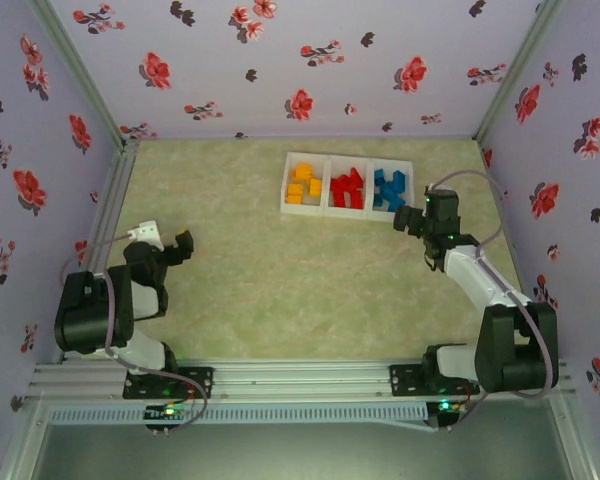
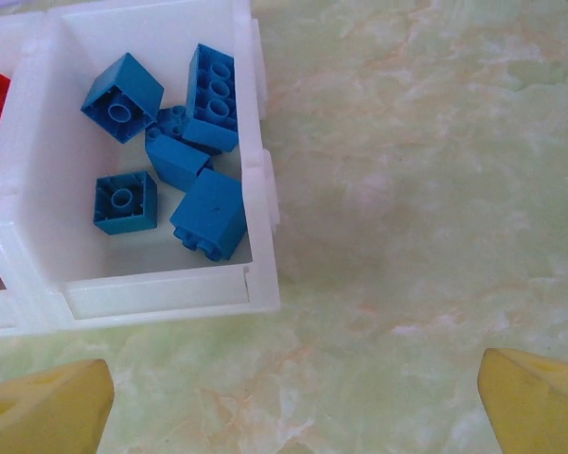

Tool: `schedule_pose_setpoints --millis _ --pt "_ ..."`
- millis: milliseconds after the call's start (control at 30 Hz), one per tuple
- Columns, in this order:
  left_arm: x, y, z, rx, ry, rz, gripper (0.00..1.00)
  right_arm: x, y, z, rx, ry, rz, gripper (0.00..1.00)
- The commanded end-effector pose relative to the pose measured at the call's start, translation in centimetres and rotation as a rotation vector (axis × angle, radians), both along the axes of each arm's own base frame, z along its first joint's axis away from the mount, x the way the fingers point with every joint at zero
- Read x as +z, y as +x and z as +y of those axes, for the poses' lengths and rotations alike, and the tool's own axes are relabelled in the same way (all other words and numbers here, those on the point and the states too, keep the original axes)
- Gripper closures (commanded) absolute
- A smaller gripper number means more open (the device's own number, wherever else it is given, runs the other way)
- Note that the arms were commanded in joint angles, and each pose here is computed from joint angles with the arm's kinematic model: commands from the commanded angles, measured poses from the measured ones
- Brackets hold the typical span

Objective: Sort the legos into containers by color

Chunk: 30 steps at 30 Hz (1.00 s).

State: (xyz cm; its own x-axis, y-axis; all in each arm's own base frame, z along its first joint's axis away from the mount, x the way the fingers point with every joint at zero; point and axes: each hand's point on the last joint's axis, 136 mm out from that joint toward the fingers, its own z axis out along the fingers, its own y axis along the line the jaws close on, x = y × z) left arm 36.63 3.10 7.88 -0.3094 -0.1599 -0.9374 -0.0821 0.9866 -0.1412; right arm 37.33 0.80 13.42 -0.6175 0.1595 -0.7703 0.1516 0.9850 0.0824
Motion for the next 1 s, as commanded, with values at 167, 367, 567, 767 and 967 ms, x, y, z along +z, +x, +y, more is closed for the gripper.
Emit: schedule_pose_setpoints --millis 167,367,567,767,967 --pt "1.6 3.1 -1.0 -0.012 0.128 0.026 0.0 1.4 0.8 -1.1 0.022 -0.015 -0.204 0.01" --pt "1.6 3.0 -1.0 -0.013 0.13 0.024 0.0 1.0 0.5 -1.6 0.024 -0.069 -0.338 0.01" --pt "1.6 3.0 -1.0 -0.014 0.129 0.025 0.0 -0.8 1.1 -2.3 0.011 -0.042 -0.345 0.0" --pt "1.6 3.0 -1.0 -0.014 0.131 0.025 0.0 -4.3 1.8 -3.5 -0.037 -0.007 -0.37 0.01" --pt "1.6 3.0 -1.0 -0.014 0.131 0.026 0.0 -4.8 2.4 -2.5 0.028 -0.007 -0.323 0.01"
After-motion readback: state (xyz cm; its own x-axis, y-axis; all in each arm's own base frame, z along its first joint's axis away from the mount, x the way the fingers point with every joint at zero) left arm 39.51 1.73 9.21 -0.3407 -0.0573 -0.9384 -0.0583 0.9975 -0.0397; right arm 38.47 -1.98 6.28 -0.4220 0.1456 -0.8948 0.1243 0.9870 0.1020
